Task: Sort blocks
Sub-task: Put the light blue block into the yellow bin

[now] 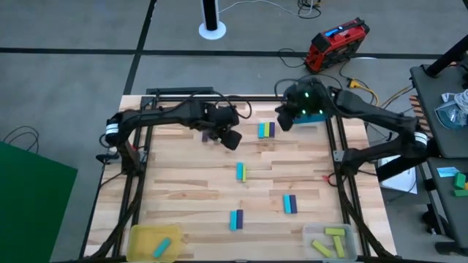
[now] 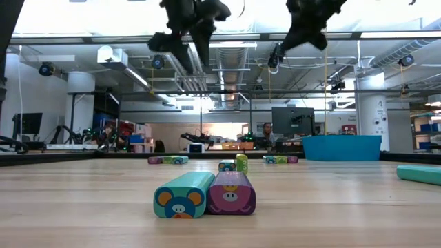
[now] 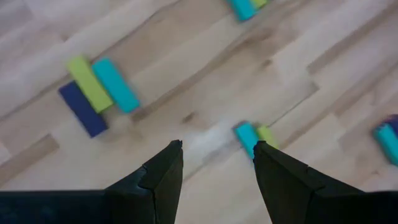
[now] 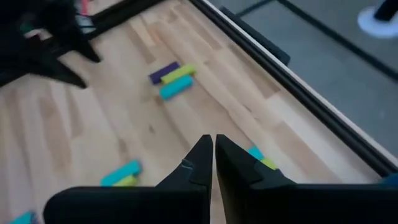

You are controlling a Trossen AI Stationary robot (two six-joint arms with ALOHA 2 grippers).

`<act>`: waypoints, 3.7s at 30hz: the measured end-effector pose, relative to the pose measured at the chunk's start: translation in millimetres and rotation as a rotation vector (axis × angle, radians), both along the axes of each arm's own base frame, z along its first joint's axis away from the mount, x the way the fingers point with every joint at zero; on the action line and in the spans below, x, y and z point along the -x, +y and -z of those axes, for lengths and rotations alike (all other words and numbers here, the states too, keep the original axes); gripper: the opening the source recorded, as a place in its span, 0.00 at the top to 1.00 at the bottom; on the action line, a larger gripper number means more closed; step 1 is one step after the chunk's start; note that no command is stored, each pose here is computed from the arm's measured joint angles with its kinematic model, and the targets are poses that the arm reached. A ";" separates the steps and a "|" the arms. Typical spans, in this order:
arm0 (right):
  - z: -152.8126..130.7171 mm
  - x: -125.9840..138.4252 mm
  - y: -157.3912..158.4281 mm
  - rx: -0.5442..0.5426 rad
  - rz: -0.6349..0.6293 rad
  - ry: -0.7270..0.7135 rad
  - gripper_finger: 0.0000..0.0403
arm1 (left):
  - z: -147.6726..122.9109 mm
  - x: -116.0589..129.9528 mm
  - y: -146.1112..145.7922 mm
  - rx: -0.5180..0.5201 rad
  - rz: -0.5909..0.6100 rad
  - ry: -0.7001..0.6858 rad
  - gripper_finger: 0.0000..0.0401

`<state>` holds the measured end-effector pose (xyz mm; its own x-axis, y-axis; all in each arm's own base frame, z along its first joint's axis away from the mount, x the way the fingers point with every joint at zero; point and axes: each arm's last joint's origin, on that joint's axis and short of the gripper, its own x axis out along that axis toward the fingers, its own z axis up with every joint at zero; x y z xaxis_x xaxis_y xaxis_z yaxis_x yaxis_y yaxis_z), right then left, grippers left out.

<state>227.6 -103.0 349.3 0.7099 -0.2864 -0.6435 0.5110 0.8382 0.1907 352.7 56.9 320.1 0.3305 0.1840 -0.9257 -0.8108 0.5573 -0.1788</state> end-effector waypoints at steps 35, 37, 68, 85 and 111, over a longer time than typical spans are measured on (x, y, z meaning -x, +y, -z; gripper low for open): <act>4.9 -8.6 -88.2 -0.025 0.157 -0.090 0.97 | 71.1 -8.2 -37.1 -0.039 0.713 0.005 0.64; 3.3 -7.5 -87.4 -0.023 0.157 -0.095 0.97 | 77.1 -7.4 -32.7 -0.057 0.737 0.010 0.75; 9.7 12.1 -71.3 -0.149 0.190 0.058 0.97 | 130.2 -11.4 -39.6 0.123 -0.042 -0.266 1.00; 9.9 11.2 -70.2 -0.165 0.202 0.052 0.97 | 158.7 -33.4 -51.7 0.110 0.004 -0.168 1.00; 10.0 11.3 -70.2 -0.162 0.199 0.053 0.97 | 138.5 -16.9 -57.0 0.172 0.082 0.154 1.00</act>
